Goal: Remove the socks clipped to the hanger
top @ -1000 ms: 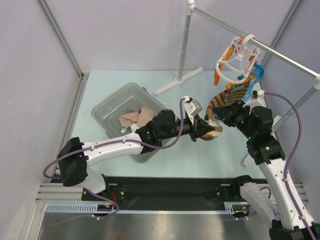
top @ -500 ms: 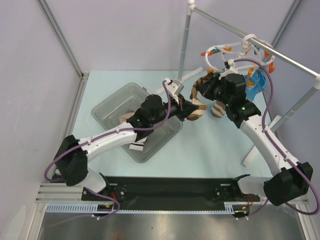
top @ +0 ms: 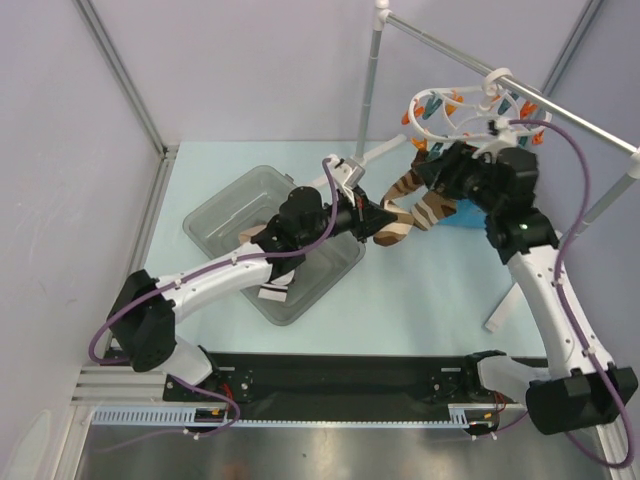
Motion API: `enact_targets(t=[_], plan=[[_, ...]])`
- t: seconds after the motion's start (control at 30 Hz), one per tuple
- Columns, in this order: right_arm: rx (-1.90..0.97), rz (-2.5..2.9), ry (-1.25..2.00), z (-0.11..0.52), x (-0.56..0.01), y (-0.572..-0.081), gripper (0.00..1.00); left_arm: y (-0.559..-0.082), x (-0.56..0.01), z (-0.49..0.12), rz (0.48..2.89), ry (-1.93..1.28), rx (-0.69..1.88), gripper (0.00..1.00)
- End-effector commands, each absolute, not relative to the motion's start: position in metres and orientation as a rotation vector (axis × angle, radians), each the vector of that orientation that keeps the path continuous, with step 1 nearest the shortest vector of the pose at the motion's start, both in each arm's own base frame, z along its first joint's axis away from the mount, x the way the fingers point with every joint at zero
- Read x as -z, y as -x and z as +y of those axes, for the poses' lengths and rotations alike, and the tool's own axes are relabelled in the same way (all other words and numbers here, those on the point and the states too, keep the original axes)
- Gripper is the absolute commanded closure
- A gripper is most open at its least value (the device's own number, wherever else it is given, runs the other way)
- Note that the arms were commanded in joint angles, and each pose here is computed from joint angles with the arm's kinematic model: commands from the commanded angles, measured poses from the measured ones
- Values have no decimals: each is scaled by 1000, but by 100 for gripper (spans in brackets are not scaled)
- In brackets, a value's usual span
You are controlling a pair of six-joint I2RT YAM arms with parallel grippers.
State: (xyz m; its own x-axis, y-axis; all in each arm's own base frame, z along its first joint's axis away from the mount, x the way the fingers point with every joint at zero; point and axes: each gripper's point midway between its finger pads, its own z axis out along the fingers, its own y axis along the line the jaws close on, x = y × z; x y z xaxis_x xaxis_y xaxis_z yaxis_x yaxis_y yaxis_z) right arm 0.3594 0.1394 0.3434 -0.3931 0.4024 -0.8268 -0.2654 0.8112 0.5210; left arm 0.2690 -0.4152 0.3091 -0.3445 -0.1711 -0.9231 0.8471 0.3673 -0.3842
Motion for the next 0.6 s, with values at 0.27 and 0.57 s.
enact_targets(t=[0.27,0.57], plan=[[-803,1685,53,97,-394,-343,27,-286,-349,-392,1557,-527,1311,100],[-810,1622,148,114,-406,-349,30,-293,-349,-384,1597,-512,1332,100]])
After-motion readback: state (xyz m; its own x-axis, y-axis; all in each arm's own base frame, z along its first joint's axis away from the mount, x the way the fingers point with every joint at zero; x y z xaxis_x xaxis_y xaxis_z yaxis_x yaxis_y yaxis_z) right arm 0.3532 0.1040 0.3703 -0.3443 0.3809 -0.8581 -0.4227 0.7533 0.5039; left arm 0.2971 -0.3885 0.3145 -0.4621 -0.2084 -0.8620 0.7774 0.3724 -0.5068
